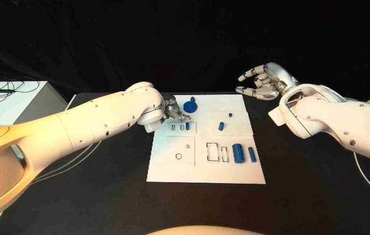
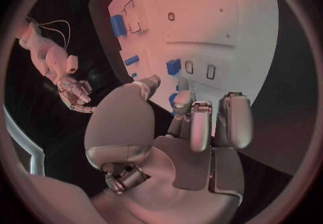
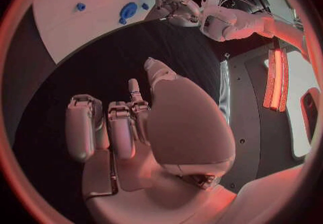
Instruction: Assemble the parts on the task board
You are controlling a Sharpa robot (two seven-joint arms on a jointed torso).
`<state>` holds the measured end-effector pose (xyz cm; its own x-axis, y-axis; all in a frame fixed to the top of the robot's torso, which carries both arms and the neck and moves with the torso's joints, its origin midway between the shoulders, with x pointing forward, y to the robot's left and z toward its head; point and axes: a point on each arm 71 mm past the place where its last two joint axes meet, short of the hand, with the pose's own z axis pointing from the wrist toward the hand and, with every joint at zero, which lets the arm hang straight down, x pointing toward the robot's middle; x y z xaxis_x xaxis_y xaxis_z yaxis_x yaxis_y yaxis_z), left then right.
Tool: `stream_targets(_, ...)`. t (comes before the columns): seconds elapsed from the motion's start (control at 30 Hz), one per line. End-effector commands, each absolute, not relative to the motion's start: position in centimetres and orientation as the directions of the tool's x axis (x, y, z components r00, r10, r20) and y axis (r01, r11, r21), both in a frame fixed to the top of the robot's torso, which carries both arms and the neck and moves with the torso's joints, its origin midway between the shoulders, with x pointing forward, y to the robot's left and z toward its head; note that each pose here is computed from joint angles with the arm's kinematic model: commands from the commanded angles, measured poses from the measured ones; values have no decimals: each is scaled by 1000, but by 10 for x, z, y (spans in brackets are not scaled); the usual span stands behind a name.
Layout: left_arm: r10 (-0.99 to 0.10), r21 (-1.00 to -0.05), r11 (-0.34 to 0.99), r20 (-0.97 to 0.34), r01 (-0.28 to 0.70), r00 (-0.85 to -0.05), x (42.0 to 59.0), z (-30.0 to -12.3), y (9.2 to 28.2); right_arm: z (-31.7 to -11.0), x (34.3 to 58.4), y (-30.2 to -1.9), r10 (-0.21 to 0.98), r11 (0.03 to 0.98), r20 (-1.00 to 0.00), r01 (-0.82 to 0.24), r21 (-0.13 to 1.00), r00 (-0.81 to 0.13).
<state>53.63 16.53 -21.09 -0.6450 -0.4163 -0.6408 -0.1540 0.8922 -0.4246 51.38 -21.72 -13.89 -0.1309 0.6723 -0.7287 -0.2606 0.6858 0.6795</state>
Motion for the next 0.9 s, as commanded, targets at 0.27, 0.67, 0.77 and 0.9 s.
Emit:
stream_targets(0.27, -361, -379, 916, -630, -134, -688, 541, -214, 156, -140, 514, -216, 658, 695, -737, -255, 673, -154)
stream_targets(0.67, -344, -366, 922, -619, -129, -706, 544, -218, 151, -141, 515, -214, 657, 694, -738, -257, 673, -157)
stream_targets(0.77, -341, -364, 923, -617, -128, -709, 544, -219, 150, -141, 515, -214, 657, 694, -737, -258, 673, -158)
stream_targets(0.9, -340, -362, 923, -615, -128, -712, 544, -219, 149, -141, 515, -214, 657, 693, -737, -258, 673, -158)
